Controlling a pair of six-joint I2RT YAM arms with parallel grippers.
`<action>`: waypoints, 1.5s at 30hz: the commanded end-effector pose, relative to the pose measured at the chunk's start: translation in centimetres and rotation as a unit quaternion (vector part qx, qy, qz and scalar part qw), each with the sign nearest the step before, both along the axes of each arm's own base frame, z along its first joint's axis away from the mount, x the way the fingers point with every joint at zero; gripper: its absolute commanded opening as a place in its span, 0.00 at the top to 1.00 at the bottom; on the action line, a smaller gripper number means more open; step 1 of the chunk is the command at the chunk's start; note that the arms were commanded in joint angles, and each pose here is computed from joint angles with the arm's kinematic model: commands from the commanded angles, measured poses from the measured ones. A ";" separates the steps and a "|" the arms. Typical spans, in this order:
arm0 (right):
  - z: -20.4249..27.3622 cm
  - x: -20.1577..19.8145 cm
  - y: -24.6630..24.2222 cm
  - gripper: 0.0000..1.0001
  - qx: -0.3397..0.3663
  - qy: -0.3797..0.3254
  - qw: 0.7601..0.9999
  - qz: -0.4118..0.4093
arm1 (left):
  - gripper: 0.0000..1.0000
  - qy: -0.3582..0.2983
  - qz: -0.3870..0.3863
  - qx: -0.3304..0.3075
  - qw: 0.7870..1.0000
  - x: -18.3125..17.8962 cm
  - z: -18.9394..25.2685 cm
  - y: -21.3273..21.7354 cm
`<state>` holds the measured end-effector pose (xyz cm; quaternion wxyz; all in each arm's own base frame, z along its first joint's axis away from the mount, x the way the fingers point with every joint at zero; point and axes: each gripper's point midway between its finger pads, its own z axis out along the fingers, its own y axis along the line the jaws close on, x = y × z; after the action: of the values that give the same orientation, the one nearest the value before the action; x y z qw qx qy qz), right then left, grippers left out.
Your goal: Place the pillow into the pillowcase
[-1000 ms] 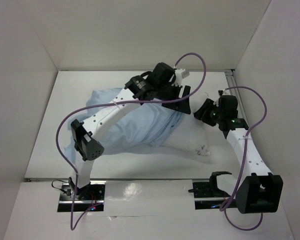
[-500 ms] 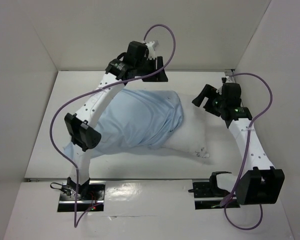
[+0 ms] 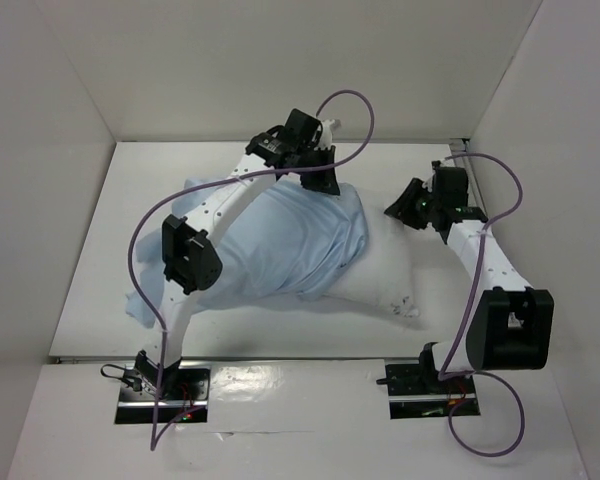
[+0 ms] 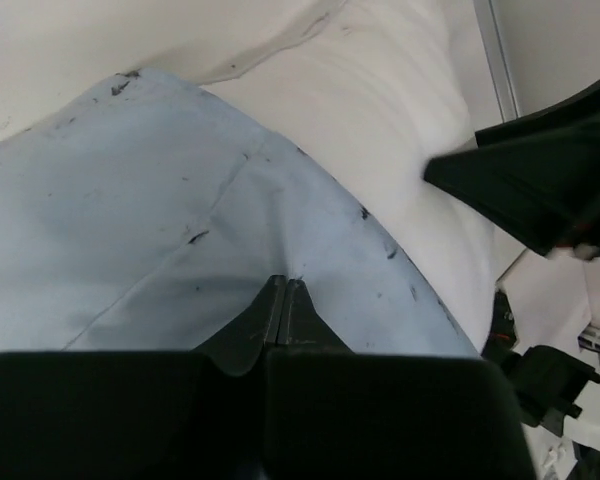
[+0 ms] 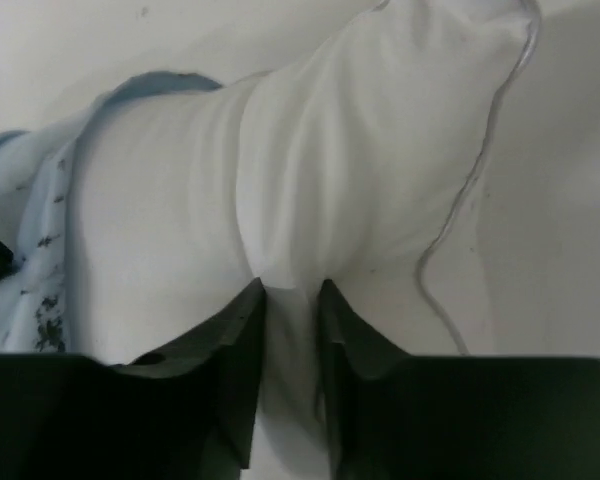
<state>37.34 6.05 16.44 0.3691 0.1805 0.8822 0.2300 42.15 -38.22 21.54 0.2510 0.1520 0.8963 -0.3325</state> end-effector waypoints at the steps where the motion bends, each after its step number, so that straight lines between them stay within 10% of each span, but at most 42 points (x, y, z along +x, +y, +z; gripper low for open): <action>1: 0.3 -0.8 5.1 0.74 0.053 -0.018 0.996 0.069 | 1.00 -0.041 -0.028 -0.043 0.998 -1.5 5.6 0.3; 3: -0.4 -2.1 7.0 1.00 0.044 -0.021 0.995 0.085 | 1.00 -0.066 -0.022 -0.048 0.996 -1.5 7.7 1.3; 14: -1.3 -7.7 11.2 1.00 0.005 -0.022 0.992 0.122 | 0.99 -0.087 0.006 -0.007 0.996 -1.9 8.5 3.7; 20: -1.8 -7.7 11.2 1.00 -0.002 -0.012 0.992 0.125 | 0.31 -0.133 0.074 0.127 0.980 -4.2 8.1 6.4; 28: -2.6 -7.8 11.1 1.00 -0.007 -0.004 0.992 0.128 | 0.20 -0.081 0.079 0.277 0.954 -7.3 1.2 8.4; 37: -2.8 -7.9 10.0 1.00 -0.022 0.001 0.993 0.117 | 0.44 -0.075 0.091 0.289 0.950 -6.6 0.7 9.3; 40: -2.4 -7.8 9.8 1.00 -0.024 -0.003 0.993 0.113 | 1.00 -0.085 0.106 0.277 0.951 -5.7 2.1 9.3; 45: -0.6 -7.8 11.3 1.00 -0.009 -0.029 0.989 0.147 | 1.00 -0.121 0.059 0.129 0.982 -6.1 8.0 5.6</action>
<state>30.20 17.55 15.38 0.3585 0.0625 0.8860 0.2875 36.36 -30.35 23.93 0.3050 0.1566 0.9364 -0.0745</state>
